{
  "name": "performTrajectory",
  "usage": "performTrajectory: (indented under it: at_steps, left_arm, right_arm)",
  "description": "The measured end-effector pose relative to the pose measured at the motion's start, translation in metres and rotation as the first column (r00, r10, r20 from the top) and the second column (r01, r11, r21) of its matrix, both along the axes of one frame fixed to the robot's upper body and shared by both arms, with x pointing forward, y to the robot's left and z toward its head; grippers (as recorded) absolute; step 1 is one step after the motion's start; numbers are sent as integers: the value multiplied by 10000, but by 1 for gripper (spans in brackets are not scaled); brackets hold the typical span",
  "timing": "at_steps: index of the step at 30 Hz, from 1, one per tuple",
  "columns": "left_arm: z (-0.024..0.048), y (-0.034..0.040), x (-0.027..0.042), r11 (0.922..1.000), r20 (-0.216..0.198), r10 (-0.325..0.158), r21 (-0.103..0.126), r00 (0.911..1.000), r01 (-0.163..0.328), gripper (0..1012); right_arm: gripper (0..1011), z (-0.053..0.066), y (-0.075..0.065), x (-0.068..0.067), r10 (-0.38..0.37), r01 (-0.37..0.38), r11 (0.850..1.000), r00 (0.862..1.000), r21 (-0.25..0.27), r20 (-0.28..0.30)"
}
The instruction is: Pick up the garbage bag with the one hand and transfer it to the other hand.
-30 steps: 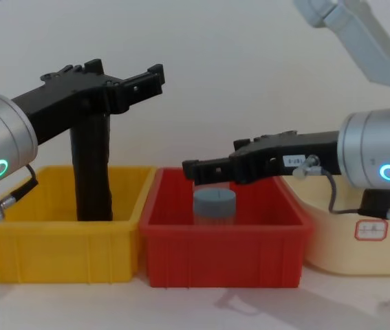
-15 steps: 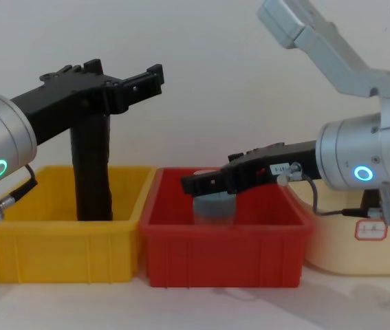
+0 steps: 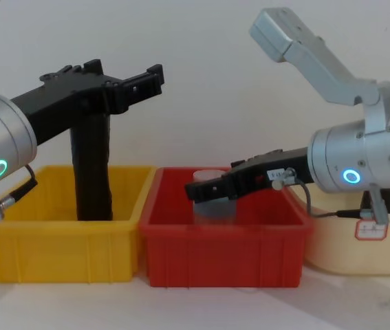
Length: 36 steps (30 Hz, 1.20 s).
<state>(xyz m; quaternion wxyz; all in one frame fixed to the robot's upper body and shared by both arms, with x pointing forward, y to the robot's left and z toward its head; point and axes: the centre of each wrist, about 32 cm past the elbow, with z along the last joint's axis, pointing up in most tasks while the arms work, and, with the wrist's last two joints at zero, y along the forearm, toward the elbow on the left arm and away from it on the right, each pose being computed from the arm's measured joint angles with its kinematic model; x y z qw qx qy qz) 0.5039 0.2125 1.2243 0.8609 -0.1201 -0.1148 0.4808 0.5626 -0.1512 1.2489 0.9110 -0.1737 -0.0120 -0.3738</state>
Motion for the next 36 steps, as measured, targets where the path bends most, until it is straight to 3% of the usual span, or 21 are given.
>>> performTrajectory:
  at_steps: [26, 32, 36]
  left_arm:
    - [0, 0, 0, 10000, -1, -1, -1, 10000, 1, 1002]
    - [0, 0, 0, 10000, -1, 0, 0, 10000, 0, 1002]
    - [0, 0, 0, 10000, -1, -1, 0, 10000, 1, 1002]
  right_arm:
    - [1000, -104, 12, 112, -251, 222, 9948, 9993, -998, -277]
    - [909, -111, 13, 112, -245, 211, 9940, 9992, -1069, -307]
    - [776, -114, 12, 110, -262, 223, 9941, 9990, -1062, -358]
